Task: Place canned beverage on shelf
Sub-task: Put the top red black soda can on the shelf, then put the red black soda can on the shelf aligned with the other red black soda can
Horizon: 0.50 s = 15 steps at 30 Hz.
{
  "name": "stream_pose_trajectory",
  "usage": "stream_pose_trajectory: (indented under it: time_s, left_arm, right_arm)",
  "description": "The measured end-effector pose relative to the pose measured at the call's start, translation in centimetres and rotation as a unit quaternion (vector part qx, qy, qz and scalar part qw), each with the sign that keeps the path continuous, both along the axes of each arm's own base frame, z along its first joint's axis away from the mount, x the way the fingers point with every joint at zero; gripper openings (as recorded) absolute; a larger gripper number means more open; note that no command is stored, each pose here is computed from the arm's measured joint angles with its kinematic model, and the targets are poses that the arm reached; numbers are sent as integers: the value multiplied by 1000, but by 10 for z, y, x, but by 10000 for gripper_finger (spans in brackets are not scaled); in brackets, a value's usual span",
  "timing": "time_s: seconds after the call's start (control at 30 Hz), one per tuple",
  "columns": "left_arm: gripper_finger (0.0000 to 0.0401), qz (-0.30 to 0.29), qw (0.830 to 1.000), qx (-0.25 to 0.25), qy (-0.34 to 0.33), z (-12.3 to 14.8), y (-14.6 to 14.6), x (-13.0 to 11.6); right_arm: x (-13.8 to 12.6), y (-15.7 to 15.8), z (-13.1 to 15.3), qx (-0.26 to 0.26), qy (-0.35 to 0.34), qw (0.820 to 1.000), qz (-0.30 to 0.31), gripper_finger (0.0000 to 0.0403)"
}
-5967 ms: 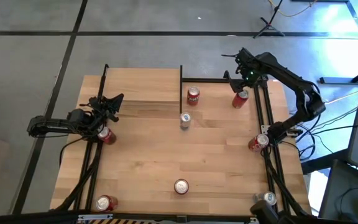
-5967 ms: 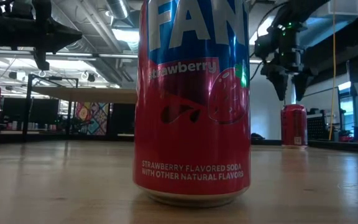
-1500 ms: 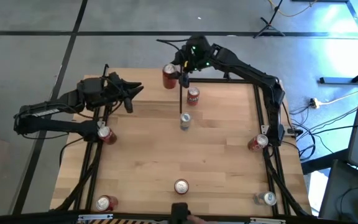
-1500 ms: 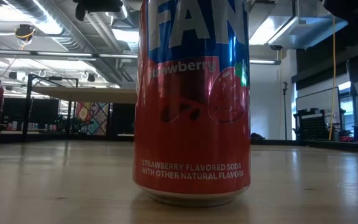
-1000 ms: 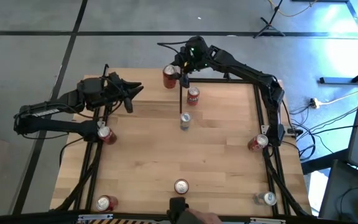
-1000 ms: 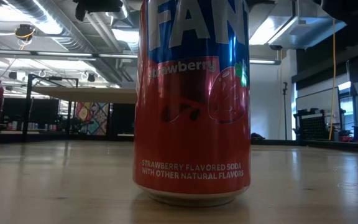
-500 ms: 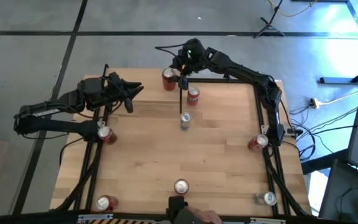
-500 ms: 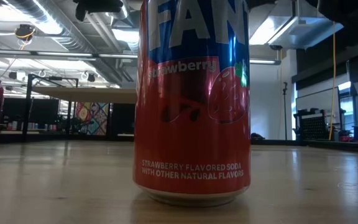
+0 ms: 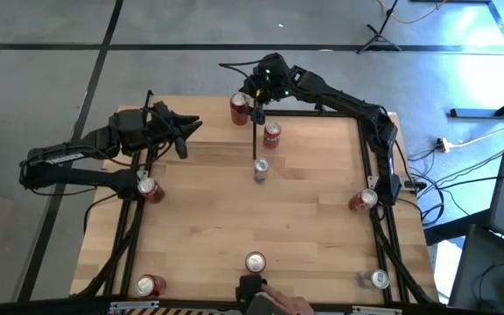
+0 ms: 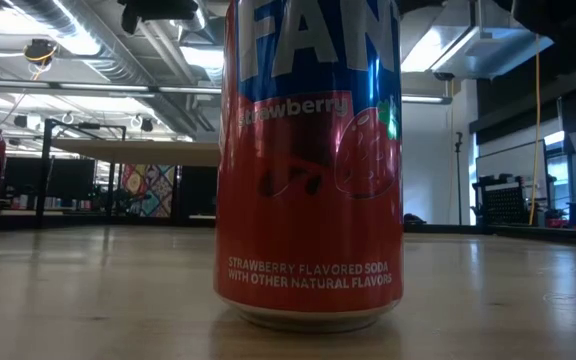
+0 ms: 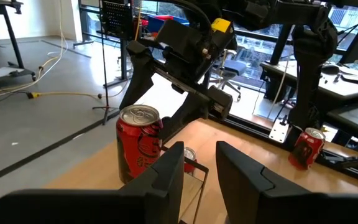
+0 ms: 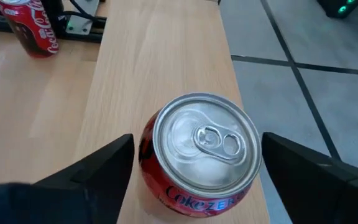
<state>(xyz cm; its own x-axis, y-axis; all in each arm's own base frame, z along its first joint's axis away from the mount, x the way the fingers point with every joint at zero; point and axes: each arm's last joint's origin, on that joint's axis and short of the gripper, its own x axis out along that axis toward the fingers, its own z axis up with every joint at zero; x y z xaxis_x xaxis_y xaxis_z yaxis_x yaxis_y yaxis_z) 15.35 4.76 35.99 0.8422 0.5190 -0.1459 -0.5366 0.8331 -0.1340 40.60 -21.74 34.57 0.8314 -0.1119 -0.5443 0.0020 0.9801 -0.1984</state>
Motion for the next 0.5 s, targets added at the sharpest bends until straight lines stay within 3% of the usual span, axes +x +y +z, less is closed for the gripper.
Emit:
stream_pose_trajectory:
  time_s: [0.27, 0.5]
  left_arm:
    - [89, 0, 1000, 0, 0, 0, 0, 0]
    - [89, 0, 1000, 0, 0, 0, 0, 0]
  right_arm:
    - [-19, 11, 42, 0, -41, 999, -16, 347]
    - [-53, 46, 86, 62, 0, 998, -17, 348]
